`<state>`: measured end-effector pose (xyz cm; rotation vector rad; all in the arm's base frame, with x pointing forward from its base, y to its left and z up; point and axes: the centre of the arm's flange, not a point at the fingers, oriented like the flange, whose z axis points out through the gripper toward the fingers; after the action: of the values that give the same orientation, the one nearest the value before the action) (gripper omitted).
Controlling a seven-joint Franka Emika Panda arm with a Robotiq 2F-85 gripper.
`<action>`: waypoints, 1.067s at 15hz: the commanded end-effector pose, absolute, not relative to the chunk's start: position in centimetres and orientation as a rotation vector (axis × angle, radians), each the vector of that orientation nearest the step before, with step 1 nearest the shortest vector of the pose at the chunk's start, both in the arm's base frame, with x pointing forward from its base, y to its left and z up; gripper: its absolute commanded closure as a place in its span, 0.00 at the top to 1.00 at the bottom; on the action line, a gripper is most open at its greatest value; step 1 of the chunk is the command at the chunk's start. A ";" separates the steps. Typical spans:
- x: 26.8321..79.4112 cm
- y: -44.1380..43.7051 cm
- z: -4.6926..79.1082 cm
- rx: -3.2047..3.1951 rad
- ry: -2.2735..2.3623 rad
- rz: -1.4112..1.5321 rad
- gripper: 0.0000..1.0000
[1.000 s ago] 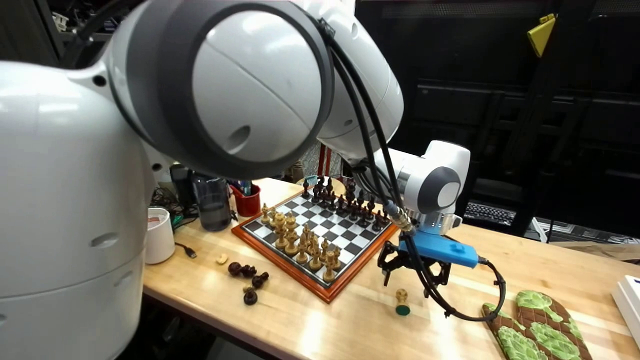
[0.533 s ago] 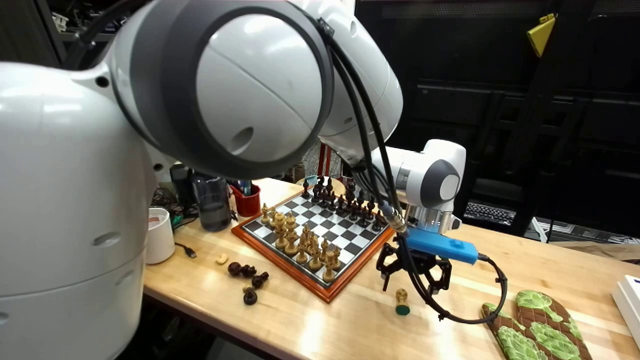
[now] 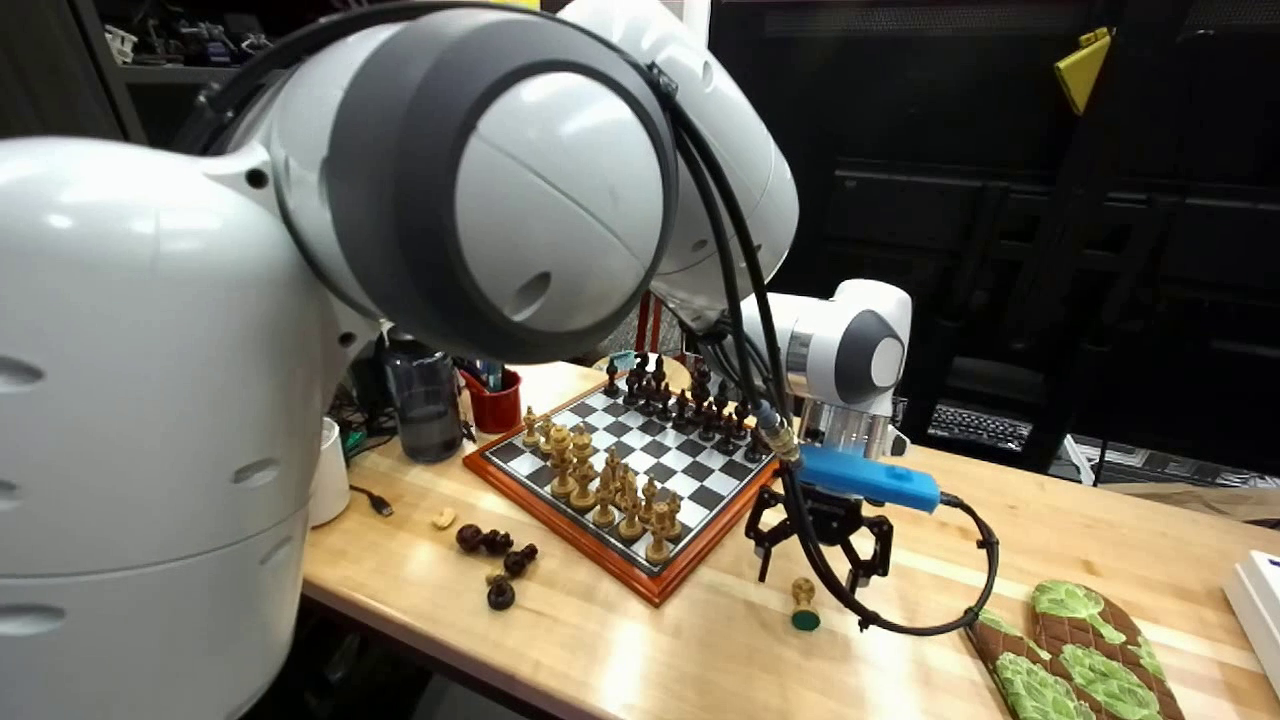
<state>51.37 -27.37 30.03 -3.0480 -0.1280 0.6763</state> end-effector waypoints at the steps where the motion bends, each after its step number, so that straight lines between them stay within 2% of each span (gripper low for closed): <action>1: 53.2 -27.3 29.7 -3.059 -0.146 0.750 1.00; 5: 54.4 -27.4 28.9 -3.067 -0.177 0.806 1.00; 6: 54.5 -27.5 28.8 -3.068 -0.184 0.819 0.75; 8: 54.7 -27.6 28.5 -3.067 -0.197 0.835 0.68; 16: 54.6 -27.6 29.3 -3.076 -0.198 0.846 0.05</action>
<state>54.57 -27.87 28.24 -3.0611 -0.1944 0.8278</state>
